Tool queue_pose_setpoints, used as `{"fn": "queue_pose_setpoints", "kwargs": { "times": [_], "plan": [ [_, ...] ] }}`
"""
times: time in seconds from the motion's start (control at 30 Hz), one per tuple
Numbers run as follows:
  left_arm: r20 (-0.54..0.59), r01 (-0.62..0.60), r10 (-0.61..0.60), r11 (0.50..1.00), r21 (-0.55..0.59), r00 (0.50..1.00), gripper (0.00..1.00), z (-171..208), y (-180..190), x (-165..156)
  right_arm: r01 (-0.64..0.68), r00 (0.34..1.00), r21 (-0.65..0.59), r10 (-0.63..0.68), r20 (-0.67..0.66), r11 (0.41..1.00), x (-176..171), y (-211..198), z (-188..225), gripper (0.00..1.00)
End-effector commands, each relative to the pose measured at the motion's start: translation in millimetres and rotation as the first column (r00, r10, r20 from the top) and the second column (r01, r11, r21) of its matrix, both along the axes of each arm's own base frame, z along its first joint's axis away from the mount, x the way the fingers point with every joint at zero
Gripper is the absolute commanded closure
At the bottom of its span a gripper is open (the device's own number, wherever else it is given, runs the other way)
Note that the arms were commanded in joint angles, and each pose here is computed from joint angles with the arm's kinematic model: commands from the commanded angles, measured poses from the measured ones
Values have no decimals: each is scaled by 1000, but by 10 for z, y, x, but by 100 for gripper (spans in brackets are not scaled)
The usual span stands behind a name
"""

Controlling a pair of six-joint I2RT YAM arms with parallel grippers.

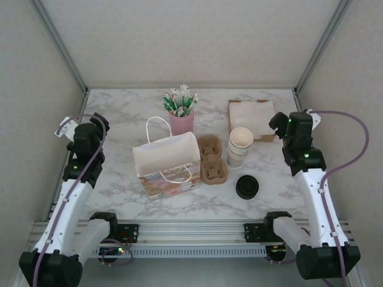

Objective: Pack the takeout coffee

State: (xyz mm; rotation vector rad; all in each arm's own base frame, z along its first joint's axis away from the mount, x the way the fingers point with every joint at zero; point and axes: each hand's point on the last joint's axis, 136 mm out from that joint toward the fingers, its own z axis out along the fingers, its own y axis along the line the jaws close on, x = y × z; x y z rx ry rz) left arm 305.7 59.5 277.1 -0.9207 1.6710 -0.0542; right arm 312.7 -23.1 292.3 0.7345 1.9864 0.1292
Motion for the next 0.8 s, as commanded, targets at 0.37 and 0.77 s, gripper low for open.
{"fn": "queue_pose_setpoints", "kwargs": {
  "times": [0.37,0.77],
  "plan": [
    [-38,420,-446,865,-274,894,0,92,-840,-346,-379,843,88,382,-378,921,-336,1003,-197,37],
    [-3,475,-499,827,-302,866,0,148,-963,-351,-411,813,92,410,-413,907,-294,1124,-448,53]
  ]
}}
